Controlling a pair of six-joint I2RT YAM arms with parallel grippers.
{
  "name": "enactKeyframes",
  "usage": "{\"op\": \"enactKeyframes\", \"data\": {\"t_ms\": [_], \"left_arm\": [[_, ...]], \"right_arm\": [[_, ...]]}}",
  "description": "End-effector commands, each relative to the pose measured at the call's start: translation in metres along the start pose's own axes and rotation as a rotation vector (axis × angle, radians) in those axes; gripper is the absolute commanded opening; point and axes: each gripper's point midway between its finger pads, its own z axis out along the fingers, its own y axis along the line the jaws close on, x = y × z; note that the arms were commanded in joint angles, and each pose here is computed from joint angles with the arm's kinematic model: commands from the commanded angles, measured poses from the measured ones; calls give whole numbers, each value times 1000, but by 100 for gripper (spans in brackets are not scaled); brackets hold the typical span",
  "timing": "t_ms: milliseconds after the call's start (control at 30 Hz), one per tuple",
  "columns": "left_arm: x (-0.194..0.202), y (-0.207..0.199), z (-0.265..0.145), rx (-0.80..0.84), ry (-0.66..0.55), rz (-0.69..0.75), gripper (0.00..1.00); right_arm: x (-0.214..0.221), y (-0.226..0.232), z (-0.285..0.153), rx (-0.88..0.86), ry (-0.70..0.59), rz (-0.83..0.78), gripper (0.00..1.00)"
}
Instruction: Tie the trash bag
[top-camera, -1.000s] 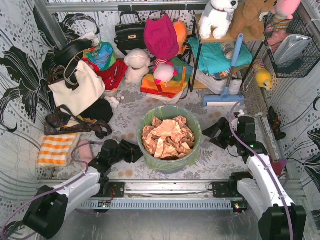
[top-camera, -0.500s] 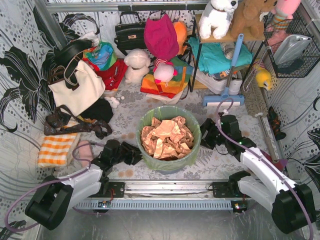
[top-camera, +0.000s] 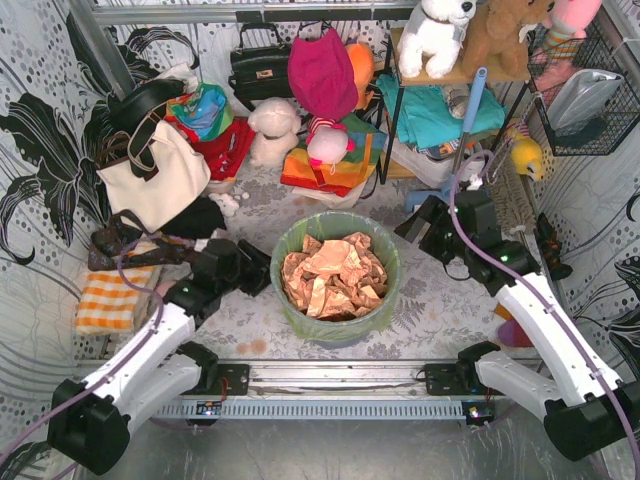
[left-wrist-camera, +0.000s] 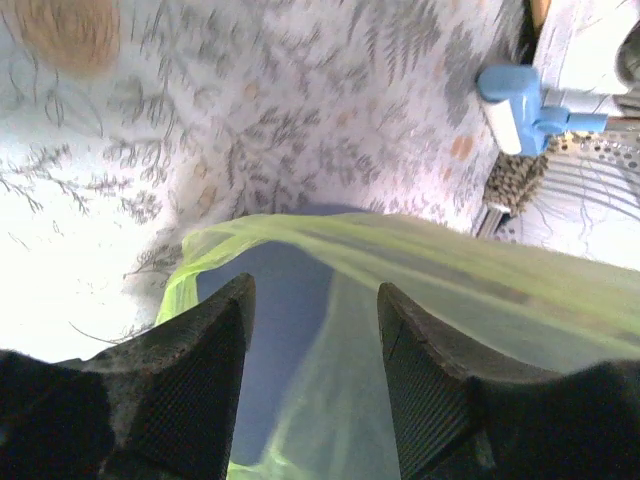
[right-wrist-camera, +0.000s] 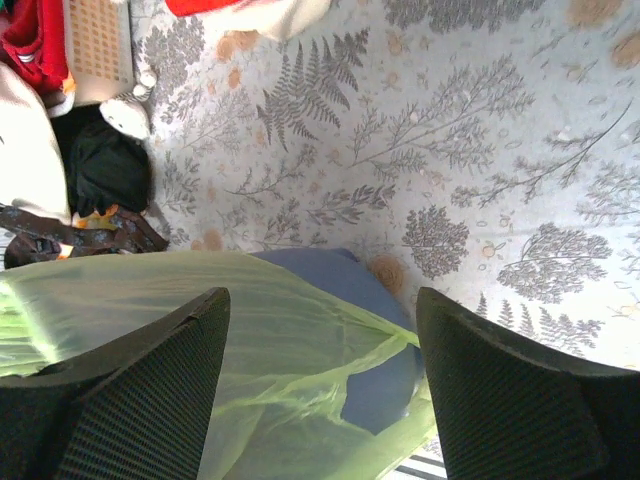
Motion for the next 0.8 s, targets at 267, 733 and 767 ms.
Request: {"op": "enactKeyframes", "data": {"t_ms": [267,733,767], "left_arm": [[-69,-42,-85,-255,-273,352,64],[-23,-121,-133,39,-23,635,64],[-19,-121,-131,46,6,648,63]], "right_arm": [[-20,12,-67,148,102,-166,64],[6,60,-92,8,259,-276,55],[10,59,-89,11,275,-286,55]]}}
